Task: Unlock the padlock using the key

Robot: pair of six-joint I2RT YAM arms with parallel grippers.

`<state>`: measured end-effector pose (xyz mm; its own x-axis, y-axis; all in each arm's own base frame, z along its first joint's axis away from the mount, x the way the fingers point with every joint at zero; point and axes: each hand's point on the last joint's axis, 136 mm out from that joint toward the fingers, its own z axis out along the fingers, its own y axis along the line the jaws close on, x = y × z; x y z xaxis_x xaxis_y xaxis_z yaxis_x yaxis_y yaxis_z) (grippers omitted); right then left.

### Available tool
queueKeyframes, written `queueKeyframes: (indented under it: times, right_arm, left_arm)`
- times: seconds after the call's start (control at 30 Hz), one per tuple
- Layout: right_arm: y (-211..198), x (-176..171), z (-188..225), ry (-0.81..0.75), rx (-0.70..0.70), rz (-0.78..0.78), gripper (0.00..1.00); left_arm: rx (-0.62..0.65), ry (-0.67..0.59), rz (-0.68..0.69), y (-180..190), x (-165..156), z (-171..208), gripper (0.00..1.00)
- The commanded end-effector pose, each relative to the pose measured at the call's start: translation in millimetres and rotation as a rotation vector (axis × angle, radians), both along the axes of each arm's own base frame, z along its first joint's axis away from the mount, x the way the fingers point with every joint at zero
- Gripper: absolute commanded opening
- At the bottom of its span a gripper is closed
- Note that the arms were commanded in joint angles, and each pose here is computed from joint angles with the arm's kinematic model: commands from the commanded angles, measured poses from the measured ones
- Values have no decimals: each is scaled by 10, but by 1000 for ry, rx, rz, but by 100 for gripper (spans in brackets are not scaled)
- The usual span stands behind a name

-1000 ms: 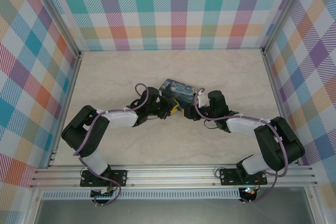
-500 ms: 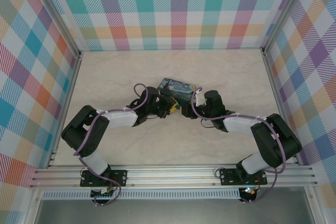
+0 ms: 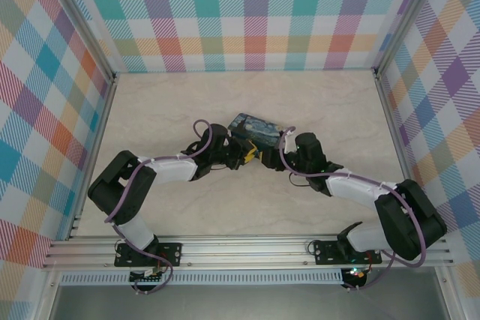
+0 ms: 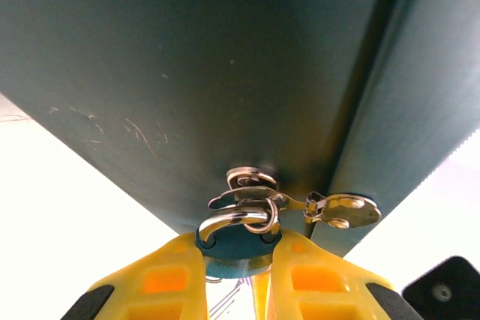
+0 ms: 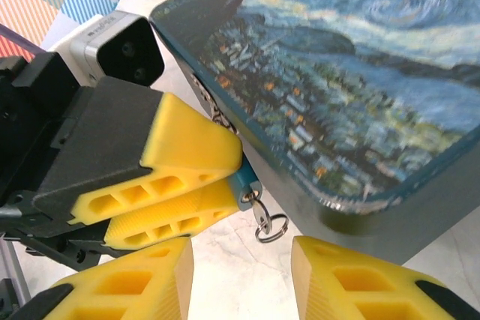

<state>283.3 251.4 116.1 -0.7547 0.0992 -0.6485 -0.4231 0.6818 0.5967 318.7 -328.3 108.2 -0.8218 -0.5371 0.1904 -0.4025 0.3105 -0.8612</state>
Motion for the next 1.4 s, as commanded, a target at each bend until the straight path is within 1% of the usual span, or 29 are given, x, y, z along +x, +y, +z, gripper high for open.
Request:
queueKeyframes:
  times: [0.0, 0.13, 0.53, 0.7, 0.87, 1.23, 1.37]
  right_arm:
    - [5, -80, -81, 70, 2, -25, 39]
    - [30, -50, -109, 85, -8, -49, 38]
    - [134, 128, 42, 6, 1, -56, 35]
    - [182, 209, 76, -8, 4, -56, 31]
    - [206, 224, 48, -3, 7, -51, 24]
    - [266, 276, 166, -30, 59, -49, 18]
    - [273, 301, 187, -19, 75, -56, 11]
  left_arm:
    - [-81, -46, -35, -171, 25, 304, 5]
    - [-82, -47, -32, -167, 27, 307, 5]
    - [-84, -45, -39, -165, 5, 306, 5]
    - [-86, -48, -38, -164, 3, 313, 5]
    - [-87, -46, -38, -163, 2, 309, 5]
    - [-86, -41, -42, -167, -3, 290, 5]
    - [-84, -40, -46, -165, -15, 281, 5]
